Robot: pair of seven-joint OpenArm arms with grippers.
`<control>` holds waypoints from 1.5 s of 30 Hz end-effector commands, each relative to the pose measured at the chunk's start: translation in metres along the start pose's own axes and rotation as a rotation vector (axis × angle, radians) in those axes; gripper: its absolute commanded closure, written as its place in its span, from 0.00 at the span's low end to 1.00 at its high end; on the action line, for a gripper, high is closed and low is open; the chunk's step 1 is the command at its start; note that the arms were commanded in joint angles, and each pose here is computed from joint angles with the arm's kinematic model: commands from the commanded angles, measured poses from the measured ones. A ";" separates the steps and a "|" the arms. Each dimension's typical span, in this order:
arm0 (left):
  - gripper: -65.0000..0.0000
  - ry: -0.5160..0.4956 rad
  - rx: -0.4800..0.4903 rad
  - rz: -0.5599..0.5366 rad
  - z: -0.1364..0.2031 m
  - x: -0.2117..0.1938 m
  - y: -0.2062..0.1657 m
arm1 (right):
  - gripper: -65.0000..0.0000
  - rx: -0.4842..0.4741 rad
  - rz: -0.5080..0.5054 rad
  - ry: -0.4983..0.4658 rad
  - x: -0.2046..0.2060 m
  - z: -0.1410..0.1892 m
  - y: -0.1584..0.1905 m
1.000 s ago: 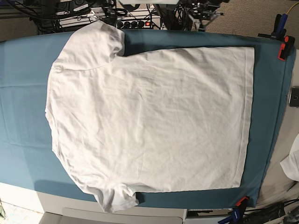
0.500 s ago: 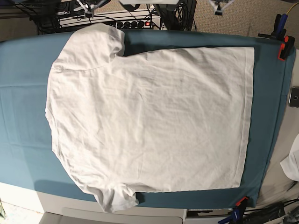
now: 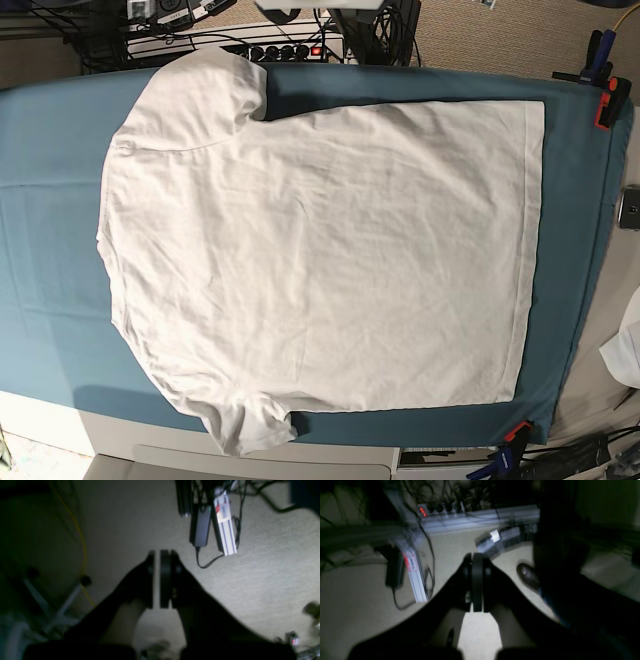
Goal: Fold the T-shirt properly
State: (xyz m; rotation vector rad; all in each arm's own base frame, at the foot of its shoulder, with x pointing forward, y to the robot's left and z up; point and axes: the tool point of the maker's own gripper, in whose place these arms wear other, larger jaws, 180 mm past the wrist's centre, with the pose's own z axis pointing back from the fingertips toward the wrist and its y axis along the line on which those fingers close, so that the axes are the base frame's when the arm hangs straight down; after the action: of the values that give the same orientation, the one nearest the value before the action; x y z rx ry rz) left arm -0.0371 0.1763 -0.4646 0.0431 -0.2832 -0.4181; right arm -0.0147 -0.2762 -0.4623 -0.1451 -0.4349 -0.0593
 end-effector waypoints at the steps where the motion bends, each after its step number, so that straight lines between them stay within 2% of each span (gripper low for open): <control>1: 0.96 -0.028 -0.004 -0.023 0.011 0.008 -0.001 | 1.00 -0.010 -0.010 -0.057 0.021 0.012 -0.009; 6: 0.96 -0.113 0.006 -0.024 0.039 0.046 0.005 | 1.00 -0.024 -0.149 -0.202 0.100 0.050 -0.031; 11: 0.96 -0.186 0.053 -0.001 0.051 0.075 0.025 | 1.00 -0.003 -0.252 -0.380 0.162 0.088 -0.059; 17: 0.96 -0.199 0.087 0.001 0.053 0.080 0.037 | 1.00 0.008 -0.566 -0.544 0.181 0.109 -0.095; 21: 0.96 -0.203 0.087 0.001 0.053 0.080 0.037 | 1.00 0.076 -0.706 -0.614 0.183 0.103 -0.097; 25: 0.96 -0.212 0.065 -0.016 0.052 0.083 0.033 | 1.00 0.136 -0.860 -0.657 0.185 0.080 -0.100; 29: 0.96 -0.226 0.038 -0.036 0.051 0.089 0.029 | 1.00 0.278 -1.007 -0.678 0.195 0.054 -0.092; 31: 0.96 -0.236 0.041 -0.037 0.050 0.093 0.030 | 1.00 0.364 -1.017 -0.678 0.203 0.046 -0.078; 34: 0.96 -0.240 0.048 -0.044 0.050 0.094 0.032 | 1.00 0.433 -0.966 -0.679 0.214 0.043 -0.057; 38: 0.96 -0.240 0.065 -0.068 0.050 0.095 0.034 | 1.00 0.532 -0.784 -0.682 0.223 0.043 -0.020; 40: 0.96 -0.241 0.072 -0.080 0.050 0.095 0.035 | 1.00 0.544 -0.664 -0.667 0.221 0.041 -0.005; 42: 0.96 -0.241 0.073 -0.080 0.050 0.095 0.035 | 0.99 0.556 -0.595 -0.661 0.220 0.041 0.003; 43: 0.96 -0.241 0.072 -0.080 0.050 0.095 0.035 | 0.96 0.557 -0.586 -0.652 0.219 0.040 0.004; 45: 0.96 -0.242 0.073 -0.078 0.050 0.095 0.035 | 0.82 0.552 -0.585 -0.645 0.217 0.040 0.003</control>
State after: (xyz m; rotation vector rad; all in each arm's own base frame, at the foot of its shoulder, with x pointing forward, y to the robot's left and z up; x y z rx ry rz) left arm 0.0449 0.1719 -0.3934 0.0743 -0.5185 -0.4841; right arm 0.1637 -0.2691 -0.3462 0.5294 -1.0713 -0.4928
